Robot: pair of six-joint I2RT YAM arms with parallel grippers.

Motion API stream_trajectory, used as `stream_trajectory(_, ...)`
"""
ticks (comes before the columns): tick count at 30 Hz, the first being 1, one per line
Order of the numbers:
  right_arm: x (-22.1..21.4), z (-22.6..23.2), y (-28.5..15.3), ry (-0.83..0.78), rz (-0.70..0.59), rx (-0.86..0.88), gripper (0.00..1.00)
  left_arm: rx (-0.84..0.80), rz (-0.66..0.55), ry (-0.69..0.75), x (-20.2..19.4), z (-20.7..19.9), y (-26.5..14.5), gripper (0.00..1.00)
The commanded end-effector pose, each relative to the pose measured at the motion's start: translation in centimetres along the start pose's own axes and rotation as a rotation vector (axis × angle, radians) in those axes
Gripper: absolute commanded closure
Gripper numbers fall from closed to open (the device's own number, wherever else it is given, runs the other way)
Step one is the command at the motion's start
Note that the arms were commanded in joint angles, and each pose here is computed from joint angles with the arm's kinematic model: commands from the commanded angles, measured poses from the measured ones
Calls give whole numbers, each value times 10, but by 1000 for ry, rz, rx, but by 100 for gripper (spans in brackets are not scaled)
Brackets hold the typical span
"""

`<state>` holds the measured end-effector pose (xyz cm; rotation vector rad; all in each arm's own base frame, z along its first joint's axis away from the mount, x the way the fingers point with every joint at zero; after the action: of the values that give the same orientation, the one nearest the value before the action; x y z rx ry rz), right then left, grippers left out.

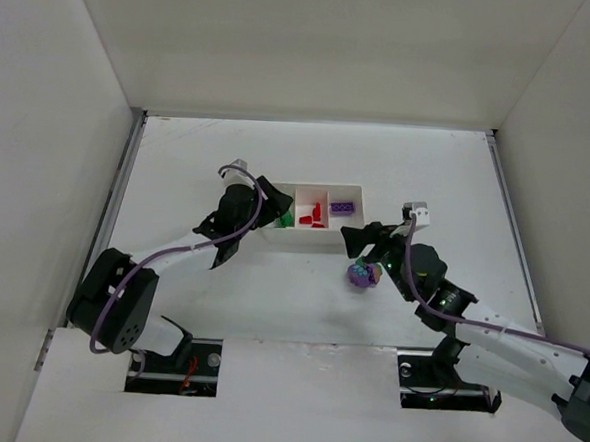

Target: Sort the legos into containers by color

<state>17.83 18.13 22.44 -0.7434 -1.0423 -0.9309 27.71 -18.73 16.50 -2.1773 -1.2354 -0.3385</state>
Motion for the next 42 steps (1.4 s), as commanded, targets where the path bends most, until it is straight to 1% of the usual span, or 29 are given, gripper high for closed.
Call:
stream_trajectory(1,-1,-10,-7,32,-16,-63,26,-60,-50,78,15,-26,-3,41)
stream_trajectory(3,-5,-19,-10,37,-9,-115,28,-85,-59,103,18,-34,-8,38)
stream_trajectory(5,-10,-29,-14,45,6,-190,32,-108,-66,114,20,-41,-14,38)
stream_trajectory(6,-12,-35,-17,52,17,-238,37,-120,-63,116,20,-43,-18,38)
stream_trajectory(8,-19,-48,-23,86,51,-346,52,-144,-44,120,14,-46,-26,39)
stream_trajectory(9,-23,-53,-26,99,74,-387,57,-157,-25,123,9,-47,-30,40)
stream_trajectory(10,-27,-58,-29,113,95,-422,59,-171,-4,129,3,-47,-34,41)
stream_trajectory(11,-31,-62,-31,127,112,-450,59,-185,22,135,-4,-47,-39,41)
stream_trajectory(12,-35,-66,-33,139,130,-470,57,-199,45,142,-10,-47,-45,41)
stream_trajectory(13,-39,-69,-35,148,150,-484,50,-209,68,146,-17,-46,-50,41)
stream_trajectory(15,-46,-71,-39,164,183,-493,31,-232,111,160,-32,-44,-62,41)
stream_trajectory(17,-51,-69,-41,181,210,-467,20,-258,150,171,-46,-42,-74,41)
stream_trajectory(19,-54,-66,-40,188,237,-439,17,-277,190,185,-60,-39,-83,41)
stream_trajectory(23,-65,-60,-31,168,308,-385,12,-293,250,202,-82,-30,-94,41)
stream_trajectory(27,-76,-59,-20,163,347,-379,9,-297,297,193,-99,-20,-98,41)
stream_trajectory(34,-91,-62,-10,172,384,-383,9,-312,345,149,-119,-12,-98,41)
stream_trajectory(38,-97,-62,-6,180,383,-376,16,-317,384,136,-134,-12,-95,41)
stream_trajectory(40,-97,-63,-4,181,372,-379,22,-321,399,128,-140,-13,-94,41)
stream_trajectory(42,-98,-65,-2,175,368,-390,26,-326,408,118,-145,-15,-93,41)
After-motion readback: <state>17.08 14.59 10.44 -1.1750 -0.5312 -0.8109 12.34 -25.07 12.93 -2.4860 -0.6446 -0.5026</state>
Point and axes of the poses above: each gripper's point midway between its finger pads, its own y axis out along the fingers, its own z axis along the line the jaws close on, x = y × z, the point moved 9 cm from there along -y, back along the fingers, and after that the axes turned 7 degrees about -y, right-handed, at the moved point
